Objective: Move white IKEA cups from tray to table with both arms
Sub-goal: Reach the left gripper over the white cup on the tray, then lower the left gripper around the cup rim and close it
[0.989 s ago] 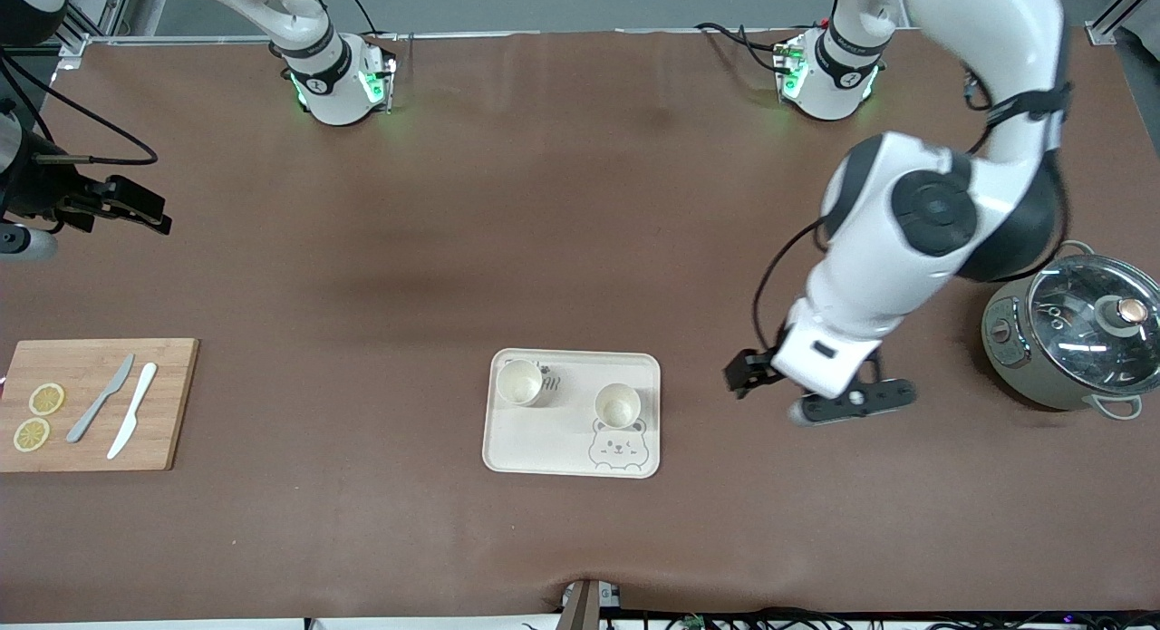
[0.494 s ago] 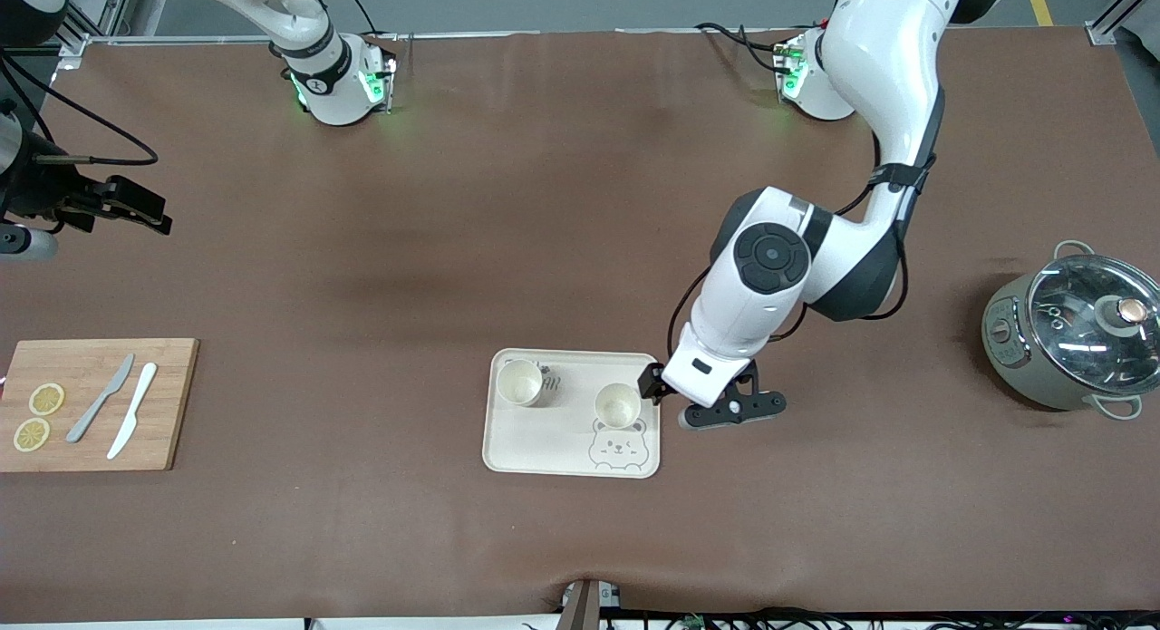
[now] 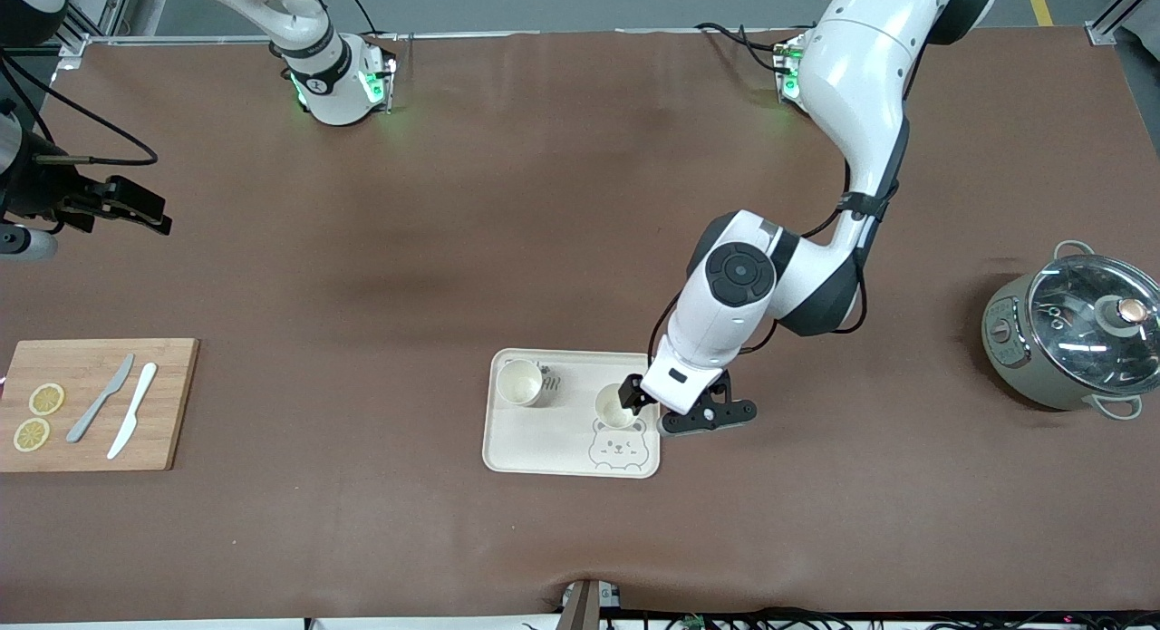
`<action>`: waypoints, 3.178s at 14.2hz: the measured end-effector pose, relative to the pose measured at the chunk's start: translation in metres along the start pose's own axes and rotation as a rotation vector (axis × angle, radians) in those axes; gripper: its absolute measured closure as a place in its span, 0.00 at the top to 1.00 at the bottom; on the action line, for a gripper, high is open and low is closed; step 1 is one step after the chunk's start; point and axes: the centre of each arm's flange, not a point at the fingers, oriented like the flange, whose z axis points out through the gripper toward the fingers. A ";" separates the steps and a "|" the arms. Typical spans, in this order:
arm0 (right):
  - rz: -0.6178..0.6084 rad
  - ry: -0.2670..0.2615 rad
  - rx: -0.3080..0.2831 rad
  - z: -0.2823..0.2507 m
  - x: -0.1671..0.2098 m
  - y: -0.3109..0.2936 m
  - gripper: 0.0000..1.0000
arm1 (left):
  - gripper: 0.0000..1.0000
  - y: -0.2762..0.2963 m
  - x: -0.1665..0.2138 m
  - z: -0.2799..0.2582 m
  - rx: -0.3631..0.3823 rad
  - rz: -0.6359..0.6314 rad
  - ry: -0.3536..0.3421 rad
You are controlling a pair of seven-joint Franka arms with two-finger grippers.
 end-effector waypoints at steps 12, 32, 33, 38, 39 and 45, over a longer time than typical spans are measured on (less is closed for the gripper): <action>0.001 -0.009 -0.001 0.005 0.003 0.000 1.00 | 1.00 0.016 -0.023 0.051 -0.031 0.032 0.014; 0.006 -0.078 -0.008 0.043 0.026 0.002 1.00 | 1.00 0.004 -0.024 0.093 -0.051 0.022 0.043; 0.006 -0.086 -0.008 0.048 0.028 0.002 1.00 | 1.00 0.004 -0.023 0.093 -0.047 0.027 0.047; 0.012 -0.119 -0.010 0.066 0.037 0.005 1.00 | 1.00 0.005 -0.025 0.095 -0.004 0.099 0.083; 0.013 -0.119 -0.010 0.066 0.037 0.005 1.00 | 1.00 0.005 -0.026 0.096 0.004 0.113 0.089; 0.041 -0.122 -0.011 0.067 0.037 0.005 1.00 | 1.00 0.005 -0.036 0.113 0.031 0.137 0.083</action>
